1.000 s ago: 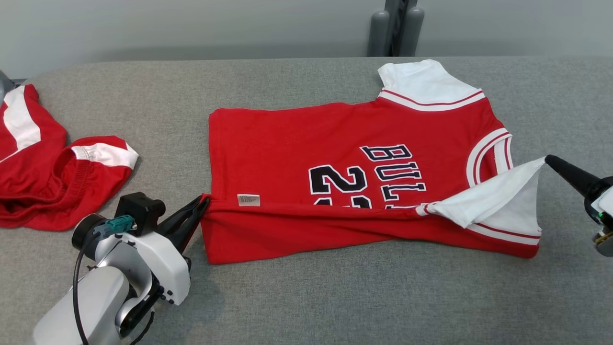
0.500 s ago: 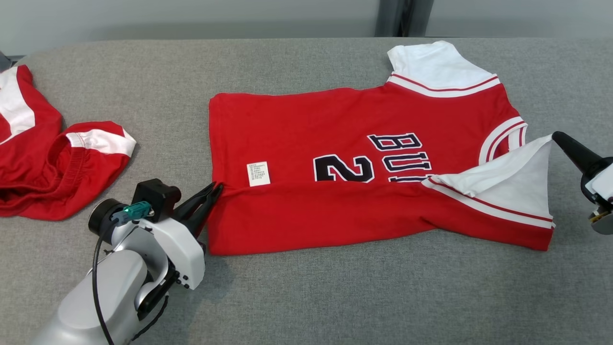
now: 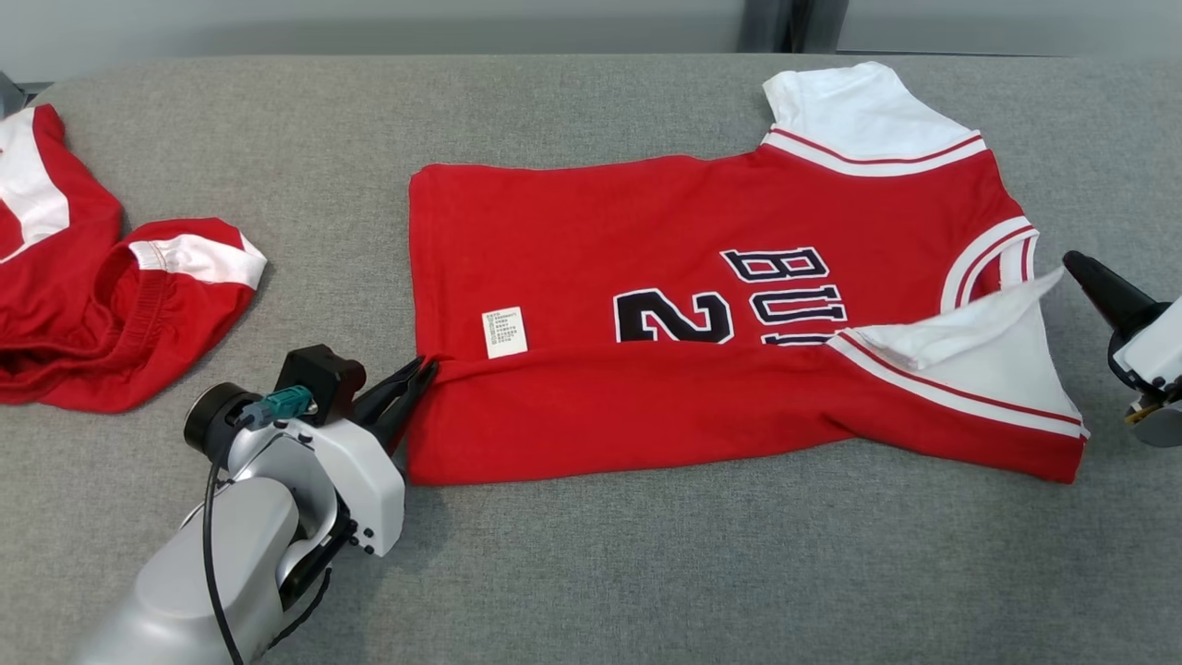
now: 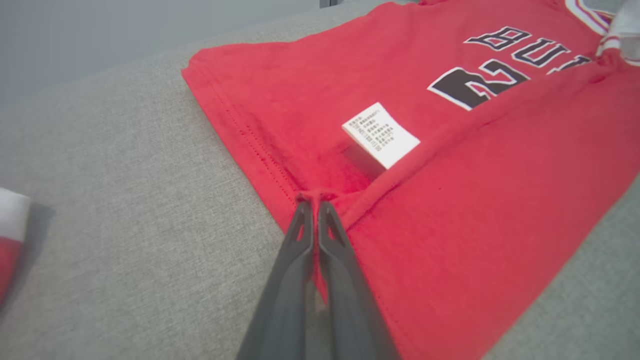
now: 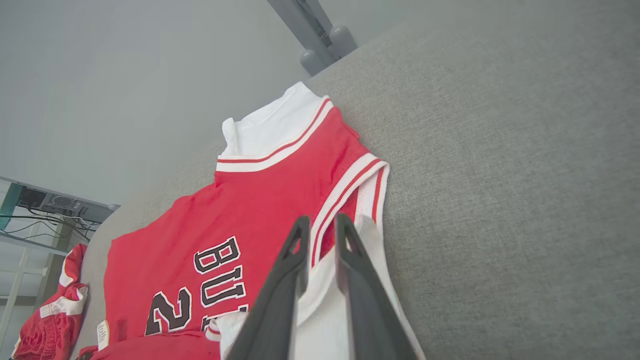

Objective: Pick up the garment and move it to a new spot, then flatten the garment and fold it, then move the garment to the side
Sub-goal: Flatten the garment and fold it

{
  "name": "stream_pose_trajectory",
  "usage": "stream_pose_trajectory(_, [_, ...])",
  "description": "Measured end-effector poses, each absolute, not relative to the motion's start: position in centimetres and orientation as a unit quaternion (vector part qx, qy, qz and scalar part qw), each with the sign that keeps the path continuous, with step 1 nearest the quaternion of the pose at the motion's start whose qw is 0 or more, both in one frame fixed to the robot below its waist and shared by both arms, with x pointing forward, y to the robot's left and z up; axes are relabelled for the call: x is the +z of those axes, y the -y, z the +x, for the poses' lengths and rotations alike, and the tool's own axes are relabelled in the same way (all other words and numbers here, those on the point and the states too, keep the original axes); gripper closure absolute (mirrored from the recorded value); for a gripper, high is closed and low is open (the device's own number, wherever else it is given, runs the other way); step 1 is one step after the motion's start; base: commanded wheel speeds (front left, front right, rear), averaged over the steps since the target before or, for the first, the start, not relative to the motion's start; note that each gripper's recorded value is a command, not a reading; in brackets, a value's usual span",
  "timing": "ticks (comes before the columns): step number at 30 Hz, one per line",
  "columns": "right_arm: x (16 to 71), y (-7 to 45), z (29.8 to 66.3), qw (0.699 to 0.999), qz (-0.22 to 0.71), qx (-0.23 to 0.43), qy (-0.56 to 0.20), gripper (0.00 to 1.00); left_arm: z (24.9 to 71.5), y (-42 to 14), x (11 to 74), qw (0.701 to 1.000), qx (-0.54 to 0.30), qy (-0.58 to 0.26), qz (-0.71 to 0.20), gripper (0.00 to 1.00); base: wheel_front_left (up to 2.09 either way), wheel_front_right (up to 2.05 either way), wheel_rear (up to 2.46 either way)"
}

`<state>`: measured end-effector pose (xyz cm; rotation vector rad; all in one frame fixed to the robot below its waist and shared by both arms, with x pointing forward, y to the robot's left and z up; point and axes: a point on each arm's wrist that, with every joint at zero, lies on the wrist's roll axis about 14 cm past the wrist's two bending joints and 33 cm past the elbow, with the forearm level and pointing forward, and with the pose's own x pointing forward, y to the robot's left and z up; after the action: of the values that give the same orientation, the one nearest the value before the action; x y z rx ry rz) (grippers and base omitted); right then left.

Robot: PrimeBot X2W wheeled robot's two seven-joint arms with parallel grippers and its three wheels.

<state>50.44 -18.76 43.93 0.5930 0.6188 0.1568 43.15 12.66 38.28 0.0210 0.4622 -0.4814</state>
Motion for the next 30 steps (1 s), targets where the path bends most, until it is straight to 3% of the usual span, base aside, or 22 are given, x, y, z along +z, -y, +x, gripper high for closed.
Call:
stream_pose_trajectory(1, [43.9,18.8,50.5,0.907,0.287,0.074,-0.299,0.0,43.2,-12.7,38.3,0.945,-0.235,-0.228,0.01,0.24,0.0,0.0,0.0])
stream_pose_trajectory(2, [43.8,18.8,50.5,0.907,0.287,0.073,-0.298,0.0,43.2,-12.8,38.3,0.945,-0.233,-0.228,0.009,0.0,0.0,0.0,0.0])
stream_pose_trajectory(12, [47.3,20.7,50.3,0.939,0.274,0.054,-0.202,0.0,44.7,-14.6,41.9,0.973,-0.17,-0.155,-0.01,0.0,0.0,0.0,0.0])
stream_pose_trajectory(21, [47.0,21.2,45.8,0.959,0.239,0.039,-0.146,0.0,44.3,-15.4,47.3,0.992,-0.089,-0.058,-0.062,0.0,0.0,0.0,0.0])
stream_pose_trajectory(30, [45.3,20.9,42.4,0.957,0.256,0.014,-0.133,0.0,41.1,-15.1,47.7,0.996,-0.052,-0.033,-0.063,0.0,0.0,0.0,0.0])
